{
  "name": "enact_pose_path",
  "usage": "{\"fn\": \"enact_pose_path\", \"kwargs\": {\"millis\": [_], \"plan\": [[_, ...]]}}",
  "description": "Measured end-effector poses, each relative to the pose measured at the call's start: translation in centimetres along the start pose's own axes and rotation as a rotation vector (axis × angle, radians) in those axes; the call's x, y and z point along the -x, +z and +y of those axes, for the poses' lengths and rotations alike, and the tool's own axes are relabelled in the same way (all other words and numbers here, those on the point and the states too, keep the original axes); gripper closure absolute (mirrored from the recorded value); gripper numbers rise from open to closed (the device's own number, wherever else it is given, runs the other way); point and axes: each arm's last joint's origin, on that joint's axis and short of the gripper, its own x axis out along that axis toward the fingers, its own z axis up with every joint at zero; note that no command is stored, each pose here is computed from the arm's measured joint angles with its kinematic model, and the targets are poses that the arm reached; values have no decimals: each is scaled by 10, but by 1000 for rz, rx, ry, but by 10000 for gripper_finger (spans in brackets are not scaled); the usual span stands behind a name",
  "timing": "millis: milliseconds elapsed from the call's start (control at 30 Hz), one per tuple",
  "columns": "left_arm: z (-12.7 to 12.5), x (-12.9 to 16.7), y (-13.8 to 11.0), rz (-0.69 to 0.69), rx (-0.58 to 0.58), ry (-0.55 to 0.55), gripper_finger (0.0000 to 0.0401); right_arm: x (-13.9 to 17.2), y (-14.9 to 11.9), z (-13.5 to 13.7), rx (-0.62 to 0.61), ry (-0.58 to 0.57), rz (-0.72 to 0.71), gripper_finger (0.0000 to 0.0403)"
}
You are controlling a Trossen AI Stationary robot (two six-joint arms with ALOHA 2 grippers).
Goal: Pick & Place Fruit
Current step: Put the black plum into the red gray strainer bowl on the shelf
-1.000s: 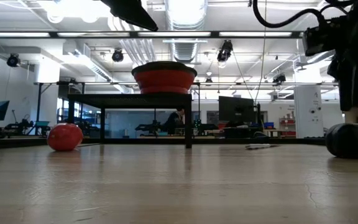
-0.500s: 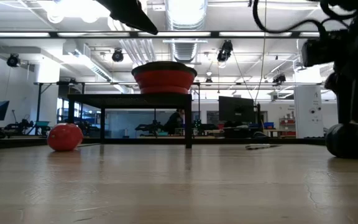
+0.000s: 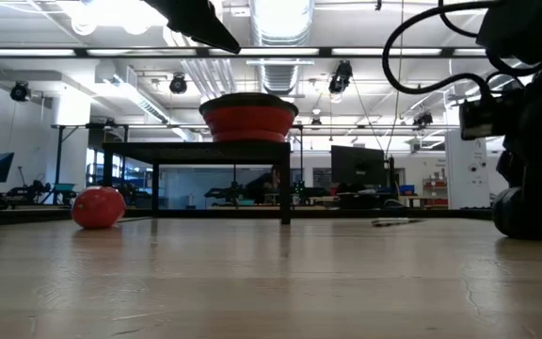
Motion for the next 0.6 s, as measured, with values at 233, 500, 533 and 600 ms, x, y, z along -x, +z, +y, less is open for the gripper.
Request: {"fn": "enact_pose_path", "kwargs": {"millis": [233, 500, 533, 600], "plan": [[0, 0, 0, 0, 0, 0, 122, -5, -4, -4, -5, 1, -6, 100], [0, 0, 0, 0, 0, 0, 121, -4, -3, -4, -5, -2, -6, 142], [0, 0, 0, 0, 0, 0, 121, -4, -3, -4, -5, -2, -6, 144], [0, 0, 0, 0, 0, 0, 122, -4, -3, -4, -8, -2, -6, 146]]}}
